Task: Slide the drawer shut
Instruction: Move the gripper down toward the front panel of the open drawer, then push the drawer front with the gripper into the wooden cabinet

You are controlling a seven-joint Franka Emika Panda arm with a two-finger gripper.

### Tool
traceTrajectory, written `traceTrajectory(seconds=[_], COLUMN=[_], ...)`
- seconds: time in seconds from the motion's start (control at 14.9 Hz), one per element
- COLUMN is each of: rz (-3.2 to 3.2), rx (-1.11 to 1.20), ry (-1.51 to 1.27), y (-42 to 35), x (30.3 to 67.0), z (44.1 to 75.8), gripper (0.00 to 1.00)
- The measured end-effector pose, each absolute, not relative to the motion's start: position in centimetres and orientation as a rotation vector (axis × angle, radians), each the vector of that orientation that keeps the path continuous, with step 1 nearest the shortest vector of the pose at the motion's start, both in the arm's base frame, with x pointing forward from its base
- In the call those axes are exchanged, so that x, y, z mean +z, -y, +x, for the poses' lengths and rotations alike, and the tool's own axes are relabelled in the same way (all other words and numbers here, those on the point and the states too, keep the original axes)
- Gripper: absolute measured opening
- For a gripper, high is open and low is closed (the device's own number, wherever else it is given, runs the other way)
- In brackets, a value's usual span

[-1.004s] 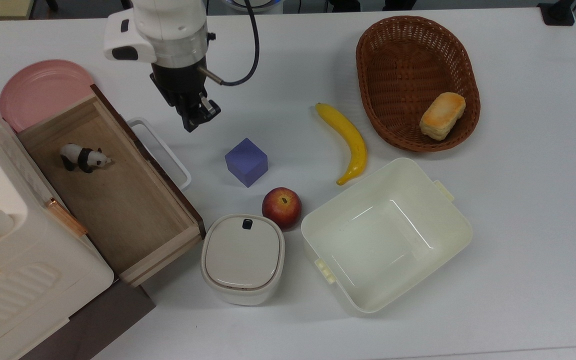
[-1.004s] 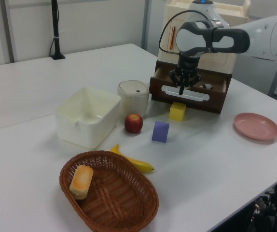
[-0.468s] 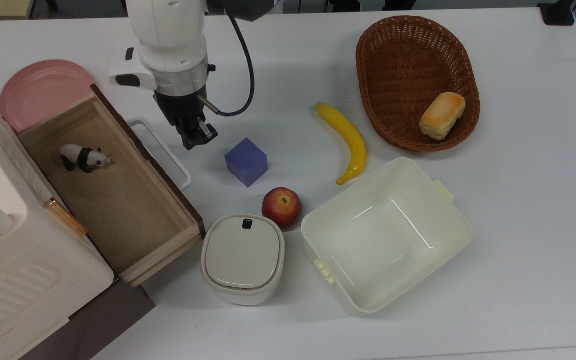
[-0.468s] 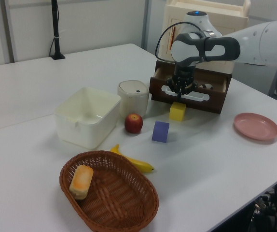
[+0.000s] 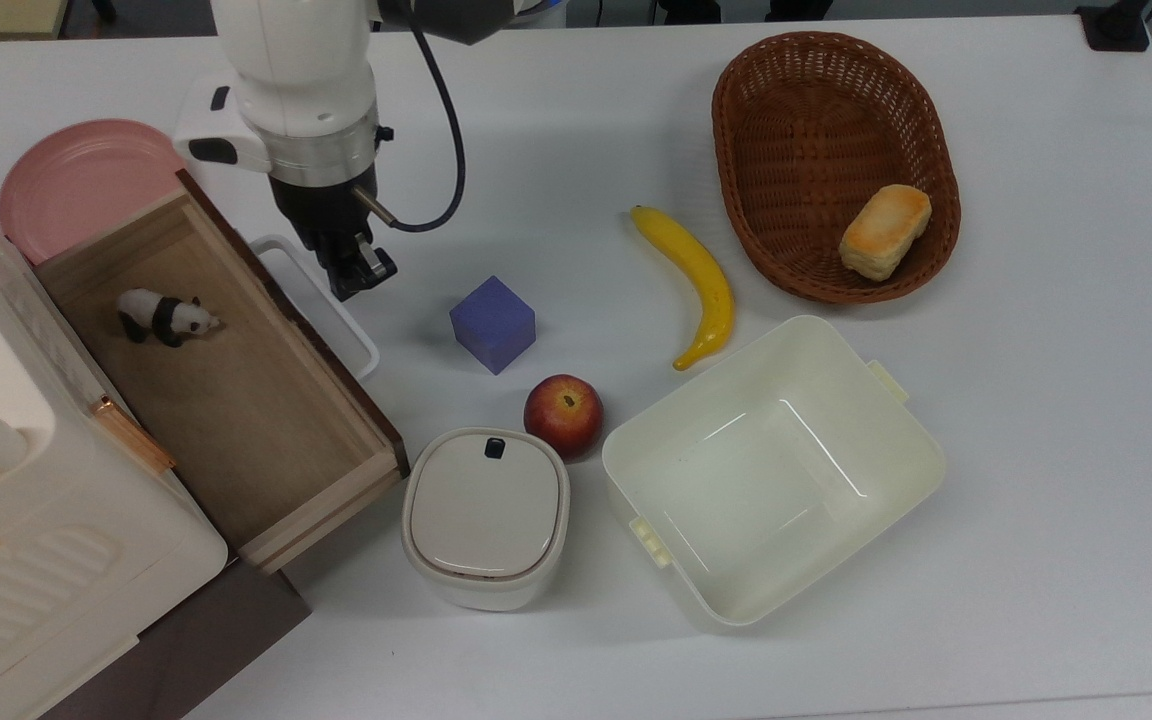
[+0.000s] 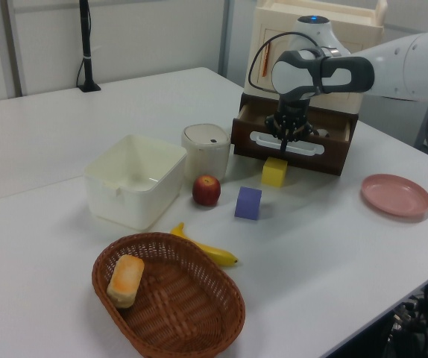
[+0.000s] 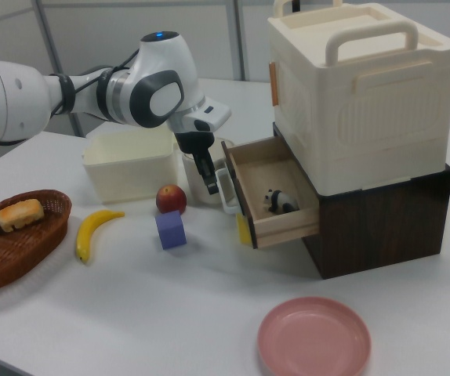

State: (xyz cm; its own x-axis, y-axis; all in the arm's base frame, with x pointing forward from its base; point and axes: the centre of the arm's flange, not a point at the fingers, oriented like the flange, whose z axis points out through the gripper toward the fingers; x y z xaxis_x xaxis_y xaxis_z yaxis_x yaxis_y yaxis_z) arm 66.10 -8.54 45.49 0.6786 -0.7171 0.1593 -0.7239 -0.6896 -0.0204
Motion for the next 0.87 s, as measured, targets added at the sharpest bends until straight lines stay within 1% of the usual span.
traceTrajectory(seconds=[0.2, 0.87], rz=[2.827, 2.796], rx=[0.287, 0.308], ry=[1.246, 1.275], y=[9.6, 11.6], x=[45.6, 45.4], z=[66.4, 67.0], gripper=[0.01, 0.01])
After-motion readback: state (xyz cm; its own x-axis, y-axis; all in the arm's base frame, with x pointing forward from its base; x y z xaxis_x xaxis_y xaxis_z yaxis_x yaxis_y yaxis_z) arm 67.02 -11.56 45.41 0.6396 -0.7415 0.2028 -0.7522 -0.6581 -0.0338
